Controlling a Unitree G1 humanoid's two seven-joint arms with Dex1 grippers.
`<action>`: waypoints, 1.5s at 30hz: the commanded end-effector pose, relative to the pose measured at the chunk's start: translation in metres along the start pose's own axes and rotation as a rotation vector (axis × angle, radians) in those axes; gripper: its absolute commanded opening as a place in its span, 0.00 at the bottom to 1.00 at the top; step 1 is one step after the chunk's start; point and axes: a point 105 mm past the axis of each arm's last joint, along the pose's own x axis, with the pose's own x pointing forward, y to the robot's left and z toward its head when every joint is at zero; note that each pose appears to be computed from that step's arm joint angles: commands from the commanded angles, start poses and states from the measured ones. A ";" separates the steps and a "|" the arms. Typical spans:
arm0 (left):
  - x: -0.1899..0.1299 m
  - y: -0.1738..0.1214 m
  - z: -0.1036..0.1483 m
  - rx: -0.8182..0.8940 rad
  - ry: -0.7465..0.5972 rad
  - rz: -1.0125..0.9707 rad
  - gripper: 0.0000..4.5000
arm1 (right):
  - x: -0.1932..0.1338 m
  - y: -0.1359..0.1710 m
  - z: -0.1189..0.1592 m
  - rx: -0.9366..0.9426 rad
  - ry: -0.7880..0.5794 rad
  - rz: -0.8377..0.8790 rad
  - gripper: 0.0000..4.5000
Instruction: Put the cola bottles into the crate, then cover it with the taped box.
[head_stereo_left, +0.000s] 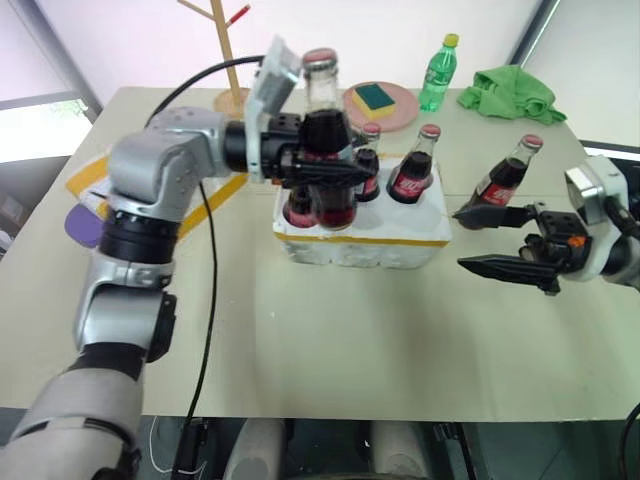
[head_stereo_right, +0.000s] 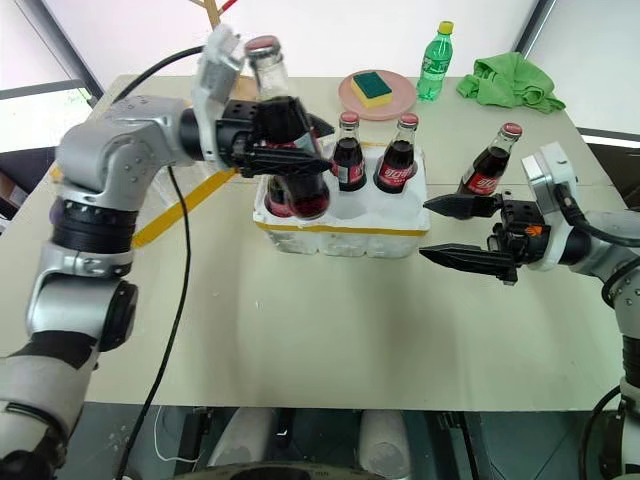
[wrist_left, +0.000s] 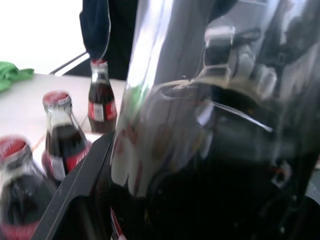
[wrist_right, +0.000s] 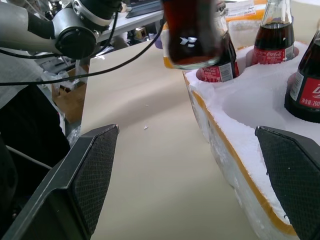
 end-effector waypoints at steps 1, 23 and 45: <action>0.012 0.006 0.015 0.108 -0.020 0.034 0.61 | -0.001 0.004 0.011 -0.058 -0.030 0.000 1.00; 0.048 0.014 -0.022 0.102 0.101 0.198 0.61 | 0.001 0.002 0.007 -0.048 -0.056 -0.018 1.00; 0.050 0.012 -0.048 0.029 0.195 0.290 0.99 | 0.002 0.002 0.009 -0.053 -0.061 -0.019 1.00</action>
